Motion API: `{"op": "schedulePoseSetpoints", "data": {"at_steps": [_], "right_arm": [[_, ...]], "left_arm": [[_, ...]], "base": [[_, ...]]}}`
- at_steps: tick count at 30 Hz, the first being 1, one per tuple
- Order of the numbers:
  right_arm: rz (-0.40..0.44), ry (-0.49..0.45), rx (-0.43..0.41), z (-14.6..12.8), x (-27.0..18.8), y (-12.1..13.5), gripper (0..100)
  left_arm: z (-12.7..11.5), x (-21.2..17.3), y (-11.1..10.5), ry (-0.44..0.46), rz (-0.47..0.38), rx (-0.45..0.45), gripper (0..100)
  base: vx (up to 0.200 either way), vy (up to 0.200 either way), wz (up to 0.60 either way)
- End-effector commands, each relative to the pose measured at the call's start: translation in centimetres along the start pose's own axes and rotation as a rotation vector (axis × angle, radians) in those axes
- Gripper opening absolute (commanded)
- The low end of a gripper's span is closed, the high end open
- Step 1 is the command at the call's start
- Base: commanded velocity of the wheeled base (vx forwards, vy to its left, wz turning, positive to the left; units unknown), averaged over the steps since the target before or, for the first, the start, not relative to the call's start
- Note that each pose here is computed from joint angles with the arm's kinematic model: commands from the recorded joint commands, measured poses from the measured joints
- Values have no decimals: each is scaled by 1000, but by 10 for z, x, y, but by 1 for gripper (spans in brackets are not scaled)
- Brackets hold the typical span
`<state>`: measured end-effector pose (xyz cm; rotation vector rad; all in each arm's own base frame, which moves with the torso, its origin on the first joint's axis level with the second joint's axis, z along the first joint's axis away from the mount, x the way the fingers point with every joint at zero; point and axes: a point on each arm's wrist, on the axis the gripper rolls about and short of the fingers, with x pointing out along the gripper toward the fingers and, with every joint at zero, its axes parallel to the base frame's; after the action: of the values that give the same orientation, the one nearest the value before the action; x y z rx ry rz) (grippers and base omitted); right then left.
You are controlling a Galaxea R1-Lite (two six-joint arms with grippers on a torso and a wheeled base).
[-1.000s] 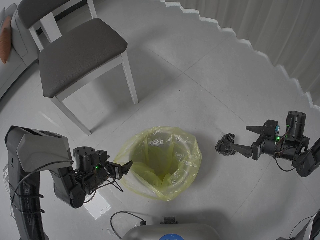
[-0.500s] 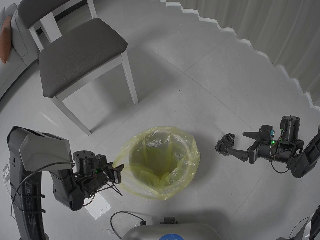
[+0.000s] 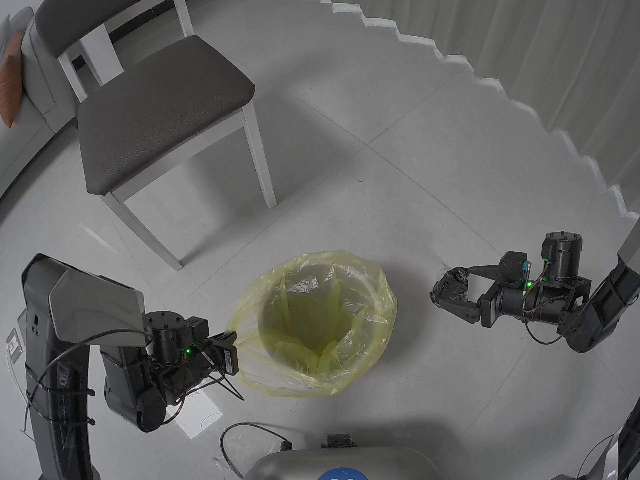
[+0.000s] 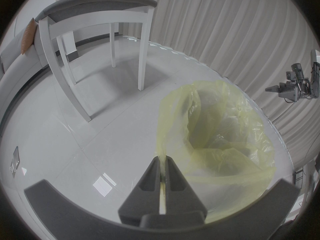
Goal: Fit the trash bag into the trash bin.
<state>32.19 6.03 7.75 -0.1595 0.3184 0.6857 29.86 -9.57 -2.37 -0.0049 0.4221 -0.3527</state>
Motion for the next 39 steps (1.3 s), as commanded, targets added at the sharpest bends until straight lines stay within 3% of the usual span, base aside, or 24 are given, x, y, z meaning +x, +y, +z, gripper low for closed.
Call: {"op": "schedulePoseSetpoints", "data": {"at_steps": [1, 2, 7, 16, 39], "right_arm": [[8, 10, 16, -5, 14, -4, 100], [27, -6, 95, -1, 28, -3, 100], [68, -36, 203, 10, 51, 2, 100], [143, 0, 243, 12, 82, 21, 100], [173, 70, 252, -19, 121, 24, 100]], "left_arm": [[-10, 1, -4, 27, -11, 3, 0], [-10, 1, -4, 27, -14, 5, 0], [-8, -1, -5, 21, -16, 4, 0], [-6, -3, -8, 16, -26, 5, 0], [-1, -8, -11, 4, -34, 1, 0]], "base": [[0, 0, 0], [0, 0, 0], [0, 0, 0], [0, 0, 0], [0, 0, 0]]}}
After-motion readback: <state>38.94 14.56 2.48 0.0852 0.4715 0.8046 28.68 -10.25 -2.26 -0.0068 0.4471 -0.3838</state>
